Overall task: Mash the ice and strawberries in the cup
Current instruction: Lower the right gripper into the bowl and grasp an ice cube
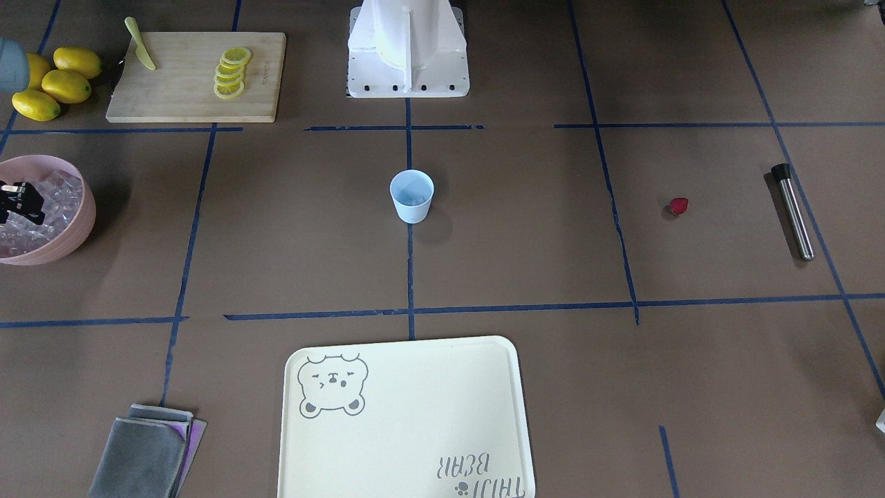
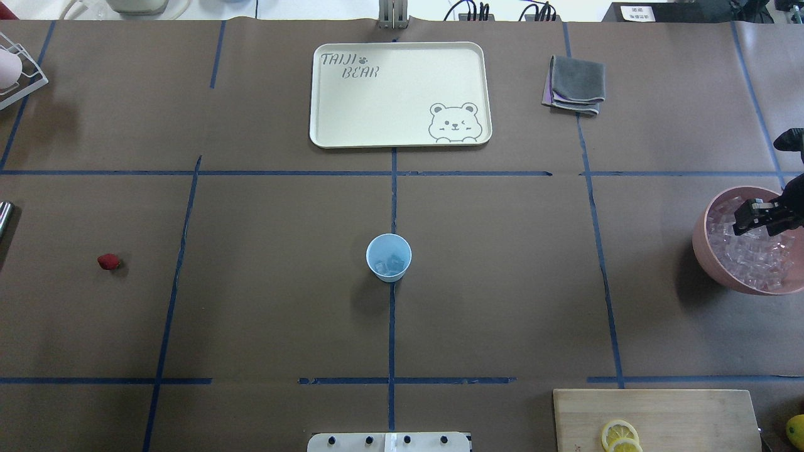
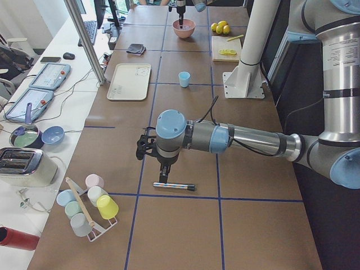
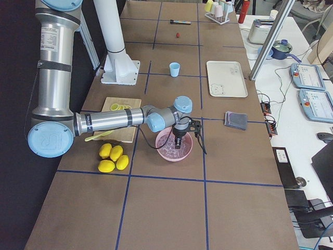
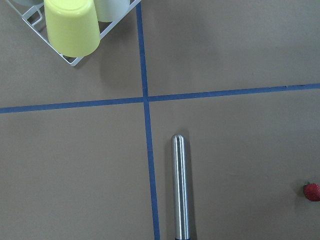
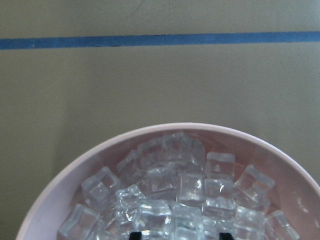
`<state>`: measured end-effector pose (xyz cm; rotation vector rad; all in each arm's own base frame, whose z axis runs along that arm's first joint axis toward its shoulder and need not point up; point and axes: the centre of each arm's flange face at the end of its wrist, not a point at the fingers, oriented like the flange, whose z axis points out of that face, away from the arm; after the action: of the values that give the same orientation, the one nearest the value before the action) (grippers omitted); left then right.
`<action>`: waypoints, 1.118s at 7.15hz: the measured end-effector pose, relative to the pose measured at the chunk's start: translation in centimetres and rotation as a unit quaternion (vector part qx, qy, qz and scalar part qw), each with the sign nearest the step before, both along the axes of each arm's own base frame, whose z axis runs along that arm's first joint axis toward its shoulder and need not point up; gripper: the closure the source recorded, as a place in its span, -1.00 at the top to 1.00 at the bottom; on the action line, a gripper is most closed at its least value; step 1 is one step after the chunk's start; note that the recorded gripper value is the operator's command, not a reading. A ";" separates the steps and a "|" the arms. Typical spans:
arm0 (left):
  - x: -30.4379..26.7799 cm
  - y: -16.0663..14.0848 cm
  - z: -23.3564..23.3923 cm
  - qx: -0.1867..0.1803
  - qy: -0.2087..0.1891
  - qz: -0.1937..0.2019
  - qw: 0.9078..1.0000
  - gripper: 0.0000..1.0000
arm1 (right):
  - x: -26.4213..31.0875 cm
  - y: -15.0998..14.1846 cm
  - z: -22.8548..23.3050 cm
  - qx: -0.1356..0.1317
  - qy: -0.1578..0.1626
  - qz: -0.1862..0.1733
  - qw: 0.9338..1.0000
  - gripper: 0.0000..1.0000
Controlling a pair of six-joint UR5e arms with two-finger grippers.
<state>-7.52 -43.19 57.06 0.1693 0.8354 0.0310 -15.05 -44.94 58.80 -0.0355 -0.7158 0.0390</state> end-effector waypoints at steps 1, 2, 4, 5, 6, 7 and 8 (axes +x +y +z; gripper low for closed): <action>0.0 0.0 -0.1 0.001 0.000 0.000 1.000 1.00 | 0.0 0.0 0.0 0.000 0.000 0.000 1.000 -0.23; 0.0 0.0 -0.1 0.001 0.000 0.000 1.000 1.00 | 0.1 0.0 0.0 0.000 0.000 0.001 1.000 -0.42; 0.0 0.1 -0.2 0.002 0.000 0.000 1.000 1.00 | 0.2 0.0 -0.1 0.001 0.000 0.001 1.000 -0.97; 0.0 0.2 -0.2 0.002 0.000 0.000 1.000 1.00 | 0.3 0.0 -0.2 0.003 -0.001 0.002 1.000 -1.00; 0.0 0.4 -0.2 0.002 0.000 0.000 1.000 1.00 | 0.7 0.0 -0.7 0.006 -0.003 0.004 1.000 -1.00; 0.0 0.6 -0.2 0.001 0.000 0.000 1.000 1.00 | 1.5 0.0 -1.8 0.012 -0.008 0.011 1.000 -1.00; 0.0 0.7 -0.1 0.000 0.000 0.000 1.000 1.00 | 2.3 0.3 -4.1 0.018 -0.011 0.017 1.000 -1.00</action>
<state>-7.49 -42.46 56.93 0.1698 0.8354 0.0317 -12.73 -44.66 54.71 0.0118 -0.7398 0.0590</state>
